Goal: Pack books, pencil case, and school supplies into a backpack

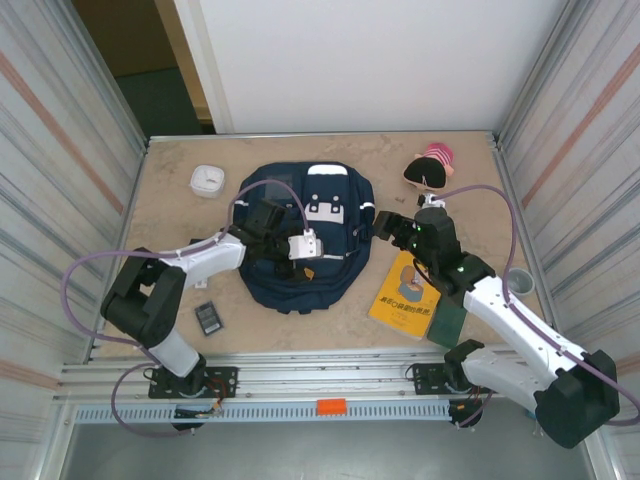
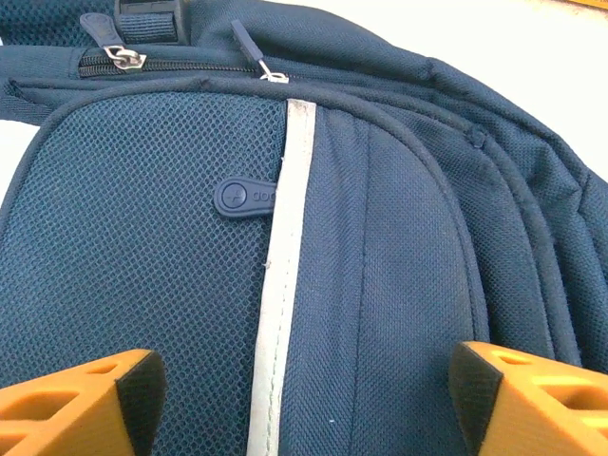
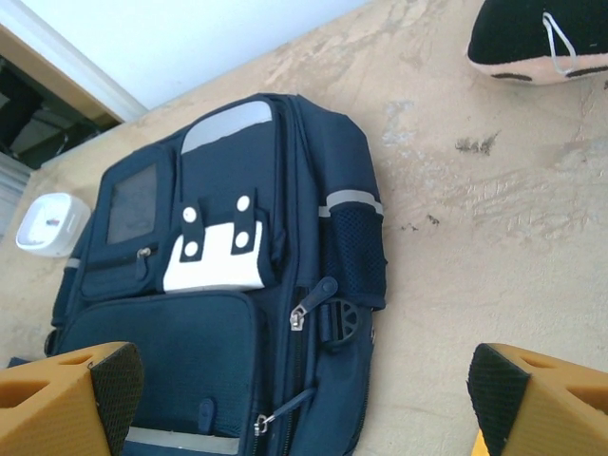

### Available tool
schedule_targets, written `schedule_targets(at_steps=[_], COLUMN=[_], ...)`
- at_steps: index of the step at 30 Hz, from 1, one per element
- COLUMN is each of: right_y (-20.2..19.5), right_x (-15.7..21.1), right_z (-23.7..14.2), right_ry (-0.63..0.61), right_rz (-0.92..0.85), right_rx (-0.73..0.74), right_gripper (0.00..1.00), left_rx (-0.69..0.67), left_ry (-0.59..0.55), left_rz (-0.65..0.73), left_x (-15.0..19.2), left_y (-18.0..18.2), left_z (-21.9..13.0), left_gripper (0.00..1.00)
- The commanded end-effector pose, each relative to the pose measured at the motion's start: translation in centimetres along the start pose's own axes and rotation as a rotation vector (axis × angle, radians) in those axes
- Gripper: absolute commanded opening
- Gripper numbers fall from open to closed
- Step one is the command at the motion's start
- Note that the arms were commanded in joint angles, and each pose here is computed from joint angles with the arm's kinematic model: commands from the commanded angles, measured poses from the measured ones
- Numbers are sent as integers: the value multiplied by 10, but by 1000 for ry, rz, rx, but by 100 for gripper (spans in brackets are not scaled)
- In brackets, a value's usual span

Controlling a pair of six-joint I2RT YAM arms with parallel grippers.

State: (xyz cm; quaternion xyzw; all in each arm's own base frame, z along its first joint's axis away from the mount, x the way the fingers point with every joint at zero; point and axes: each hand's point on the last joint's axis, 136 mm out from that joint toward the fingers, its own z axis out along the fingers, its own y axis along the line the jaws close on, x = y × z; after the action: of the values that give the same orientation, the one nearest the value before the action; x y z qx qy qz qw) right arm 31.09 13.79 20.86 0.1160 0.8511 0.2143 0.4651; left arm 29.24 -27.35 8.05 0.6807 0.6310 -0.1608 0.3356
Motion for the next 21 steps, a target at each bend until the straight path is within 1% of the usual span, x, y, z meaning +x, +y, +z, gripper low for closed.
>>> schedule_targets(at_steps=[1,3,5,7,12,14,16,19,20,21], right_y=[-2,-3,-3,-3,-1,-2,0,0,0,-1], right_x=[2,4,4,5,4,9,8,10,10,10], right_z=[0,0,1,2,2,9,10,10,10,9], right_ry=[-9,-6,-4,-2,-6,15,17,22,22,21], right_rz=[-23,-23,-22,-22,-18,-24,-24,-23,-23,-23], right_rx=[9,11,11,10,-3,7,1,1,1,1], right_gripper=[90,90,90,90,90,90,90,90,90,90], left_rx=[40,77,92,89,53,25,-50,-137,-156,-175], left_ry=[-50,-62,-50,-30,-33,-10,43,120,132,135], left_rz=[39,30,27,21,18,19,1,13,20,30], left_x=[-15,-19,-18,-14,-9,-5,5,17,19,19], left_y=[-3,-12,-18,-22,-22,-17,-1,18,22,26], left_z=[-2,-5,-4,-2,-1,2,8,15,17,18], left_gripper=[82,82,82,83,83,83,83,82,79,73])
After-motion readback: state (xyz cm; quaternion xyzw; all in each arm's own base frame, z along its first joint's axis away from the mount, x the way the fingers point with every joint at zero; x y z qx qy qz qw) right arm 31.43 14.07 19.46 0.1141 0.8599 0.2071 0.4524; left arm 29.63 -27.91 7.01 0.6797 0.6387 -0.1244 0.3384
